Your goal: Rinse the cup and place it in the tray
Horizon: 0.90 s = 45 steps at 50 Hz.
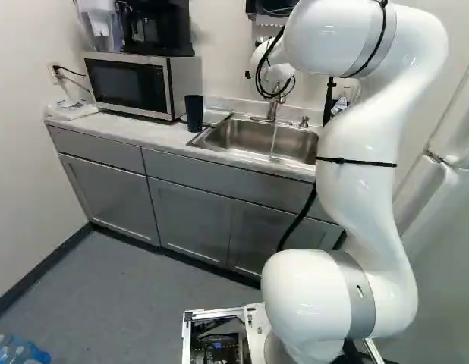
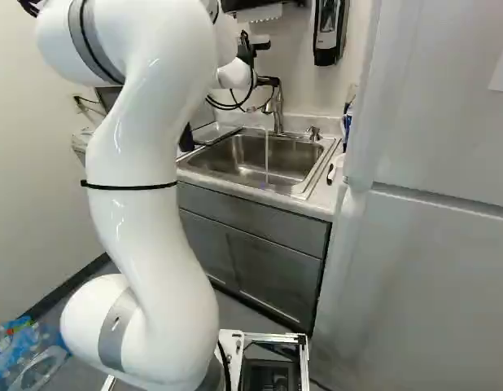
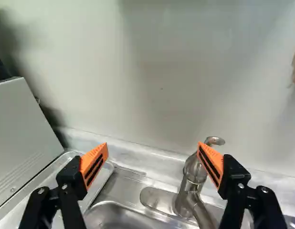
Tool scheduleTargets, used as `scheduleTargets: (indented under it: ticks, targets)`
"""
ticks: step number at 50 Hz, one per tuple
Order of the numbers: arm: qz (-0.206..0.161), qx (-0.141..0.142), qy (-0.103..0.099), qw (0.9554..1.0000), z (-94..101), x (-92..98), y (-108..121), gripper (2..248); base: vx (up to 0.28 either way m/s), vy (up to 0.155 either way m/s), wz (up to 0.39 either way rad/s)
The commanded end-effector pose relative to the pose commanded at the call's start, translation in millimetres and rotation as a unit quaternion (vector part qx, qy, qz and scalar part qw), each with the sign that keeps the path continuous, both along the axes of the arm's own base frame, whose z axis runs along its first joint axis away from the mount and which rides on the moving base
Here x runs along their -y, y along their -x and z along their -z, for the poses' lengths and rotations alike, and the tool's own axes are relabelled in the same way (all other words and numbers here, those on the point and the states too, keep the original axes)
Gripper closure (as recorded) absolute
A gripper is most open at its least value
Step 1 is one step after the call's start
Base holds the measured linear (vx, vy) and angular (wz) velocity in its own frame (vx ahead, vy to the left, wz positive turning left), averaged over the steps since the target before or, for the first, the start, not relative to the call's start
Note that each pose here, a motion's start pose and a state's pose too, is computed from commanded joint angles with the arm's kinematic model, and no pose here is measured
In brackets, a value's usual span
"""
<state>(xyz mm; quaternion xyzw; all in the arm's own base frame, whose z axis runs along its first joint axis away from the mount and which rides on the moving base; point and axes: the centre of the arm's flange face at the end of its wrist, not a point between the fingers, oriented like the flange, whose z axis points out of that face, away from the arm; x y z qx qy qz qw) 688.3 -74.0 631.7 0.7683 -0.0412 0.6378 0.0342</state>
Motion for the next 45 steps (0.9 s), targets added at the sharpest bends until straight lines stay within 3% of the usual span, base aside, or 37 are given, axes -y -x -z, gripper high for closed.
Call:
scheduleTargets:
  ticks: [27, 45]
  targets:
    - [0.002, -0.014, -0.002, 0.9999, -5.4, -3.8, 54.4, 3, 0.000, 0.000, 0.000]
    - [0.005, -0.038, -0.004, 0.9992, -4.6, -3.3, 91.8, 3, 0.000, 0.000, 0.000]
